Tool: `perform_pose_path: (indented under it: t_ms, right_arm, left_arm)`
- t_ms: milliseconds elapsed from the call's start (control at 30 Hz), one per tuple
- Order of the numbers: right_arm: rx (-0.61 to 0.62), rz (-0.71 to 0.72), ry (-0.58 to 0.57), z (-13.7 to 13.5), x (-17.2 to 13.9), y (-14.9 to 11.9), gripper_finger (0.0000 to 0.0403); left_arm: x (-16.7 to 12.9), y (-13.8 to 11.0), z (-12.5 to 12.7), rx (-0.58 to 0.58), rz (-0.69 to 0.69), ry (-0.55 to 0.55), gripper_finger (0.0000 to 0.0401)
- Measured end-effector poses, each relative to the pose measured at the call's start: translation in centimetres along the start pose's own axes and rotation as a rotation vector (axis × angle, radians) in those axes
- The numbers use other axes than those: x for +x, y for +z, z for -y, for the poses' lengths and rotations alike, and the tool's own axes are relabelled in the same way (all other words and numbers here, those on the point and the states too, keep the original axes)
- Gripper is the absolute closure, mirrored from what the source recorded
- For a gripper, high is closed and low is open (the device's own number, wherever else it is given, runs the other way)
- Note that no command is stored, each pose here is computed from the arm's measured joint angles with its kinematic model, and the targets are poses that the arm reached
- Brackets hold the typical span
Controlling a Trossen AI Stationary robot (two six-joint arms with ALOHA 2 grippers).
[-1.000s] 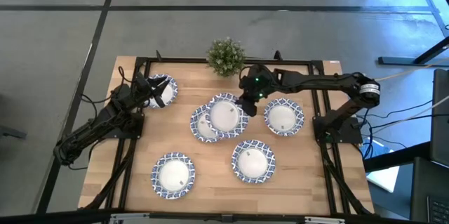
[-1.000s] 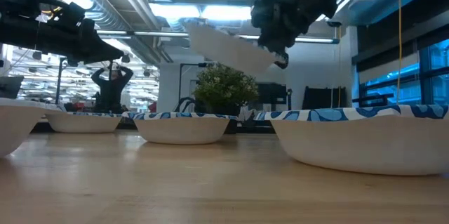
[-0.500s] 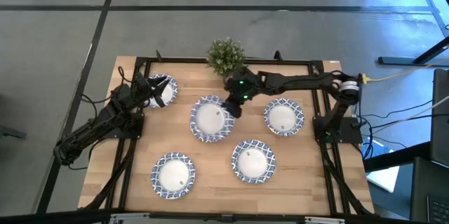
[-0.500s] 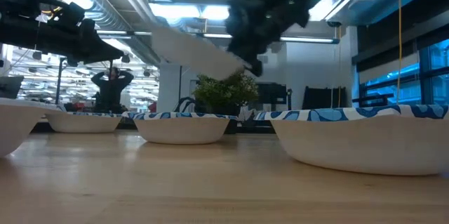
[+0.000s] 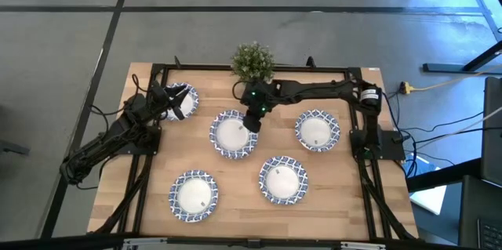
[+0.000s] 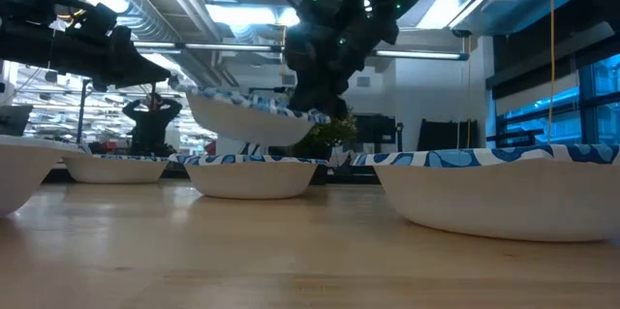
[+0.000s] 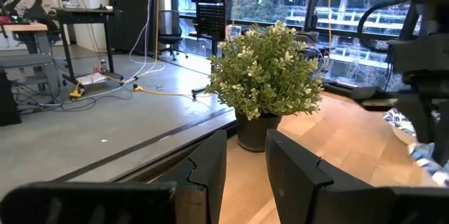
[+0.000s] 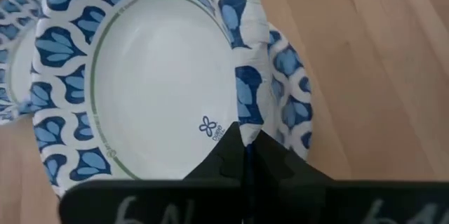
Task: Nest bowls inside each other
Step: Stack the white bowl on the white bowl
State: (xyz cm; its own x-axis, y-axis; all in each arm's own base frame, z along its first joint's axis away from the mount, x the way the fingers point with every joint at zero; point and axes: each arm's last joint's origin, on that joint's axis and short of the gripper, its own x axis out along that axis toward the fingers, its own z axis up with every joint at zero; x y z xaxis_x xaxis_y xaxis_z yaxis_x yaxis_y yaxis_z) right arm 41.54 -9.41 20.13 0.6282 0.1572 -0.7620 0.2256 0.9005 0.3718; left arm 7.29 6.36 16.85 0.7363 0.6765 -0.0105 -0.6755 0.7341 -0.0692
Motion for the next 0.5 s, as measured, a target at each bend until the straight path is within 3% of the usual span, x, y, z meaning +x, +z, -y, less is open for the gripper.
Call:
perform_pose_path:
  t_ms: [500]
  right_arm:
    - [0.042,-0.032,-0.005,0.55,0.72,-0.42,0.0386]
  left_arm:
    - [0.0,0.0,0.0,-0.002,0.0,0.0,0.0306]
